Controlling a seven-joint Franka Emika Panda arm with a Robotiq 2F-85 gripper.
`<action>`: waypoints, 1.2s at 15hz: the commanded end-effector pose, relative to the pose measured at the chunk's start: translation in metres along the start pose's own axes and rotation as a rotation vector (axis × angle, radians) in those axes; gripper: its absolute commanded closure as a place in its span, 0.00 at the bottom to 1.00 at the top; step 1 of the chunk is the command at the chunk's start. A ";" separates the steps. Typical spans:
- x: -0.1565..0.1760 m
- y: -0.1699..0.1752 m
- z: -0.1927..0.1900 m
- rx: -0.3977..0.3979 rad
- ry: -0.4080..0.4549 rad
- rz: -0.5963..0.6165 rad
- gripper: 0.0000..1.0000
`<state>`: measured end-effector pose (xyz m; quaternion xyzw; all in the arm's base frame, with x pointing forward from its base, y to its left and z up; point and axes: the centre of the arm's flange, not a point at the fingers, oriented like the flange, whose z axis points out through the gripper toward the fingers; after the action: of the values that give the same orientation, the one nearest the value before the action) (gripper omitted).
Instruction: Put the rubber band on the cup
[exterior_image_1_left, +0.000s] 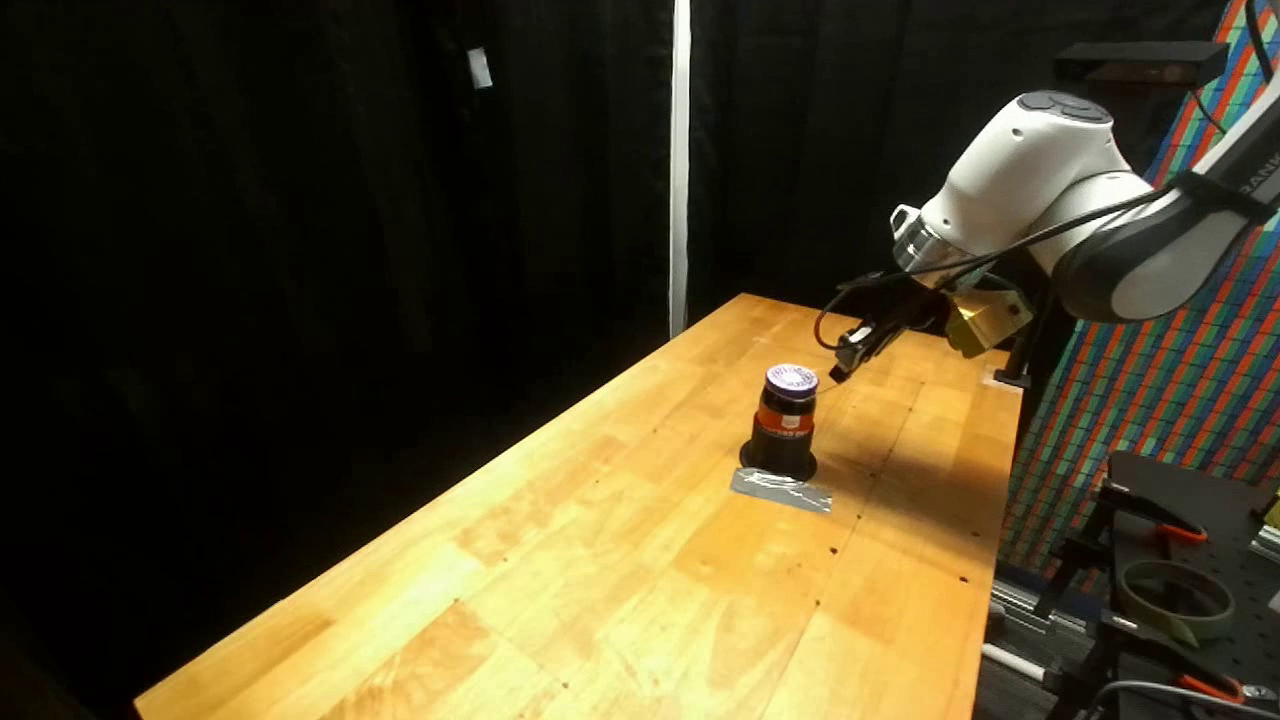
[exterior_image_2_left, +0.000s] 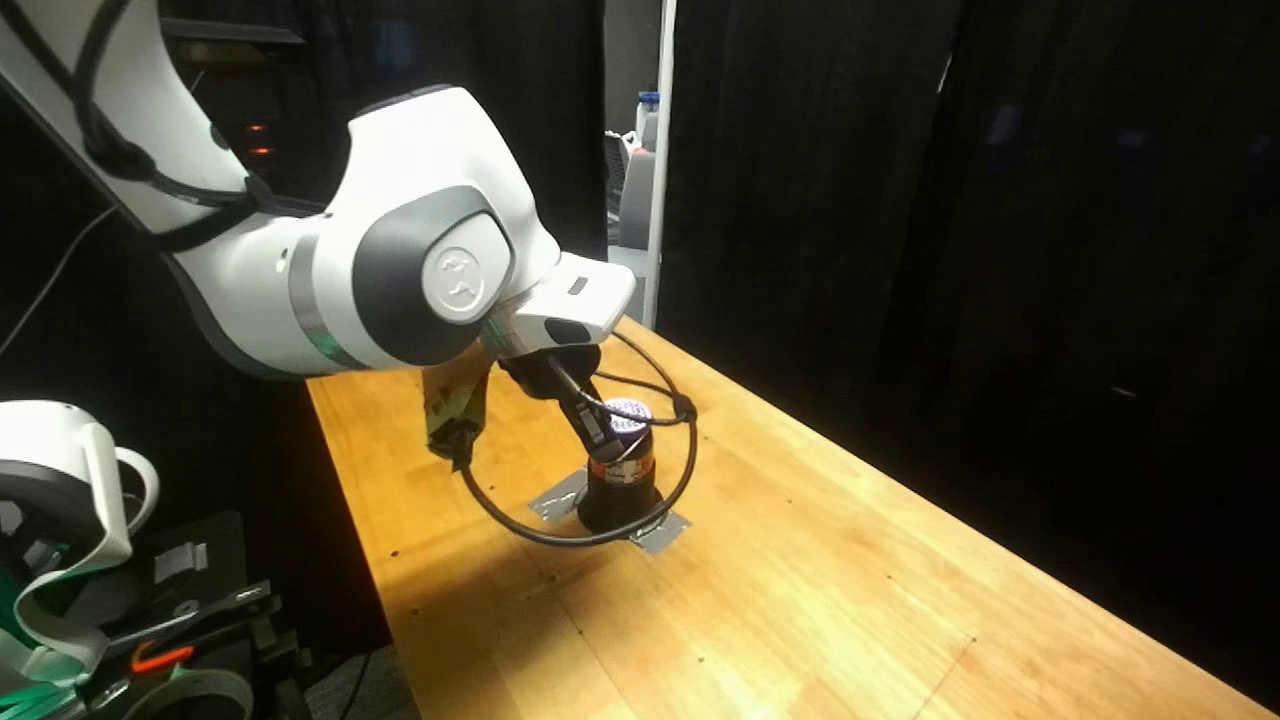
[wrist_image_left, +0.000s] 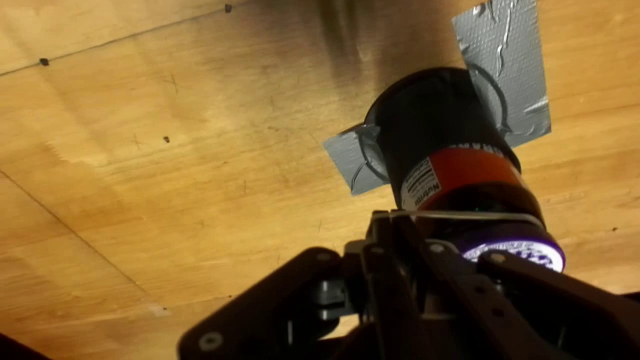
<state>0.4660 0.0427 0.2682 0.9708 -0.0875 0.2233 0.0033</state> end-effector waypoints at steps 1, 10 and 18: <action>-0.030 0.003 -0.014 0.043 0.104 0.076 0.87; -0.081 -0.007 -0.005 0.227 0.042 0.105 0.88; -0.064 -0.008 -0.043 0.138 -0.023 0.019 0.40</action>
<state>0.4027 0.0585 0.2459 0.9643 -0.0976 0.2284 -0.0914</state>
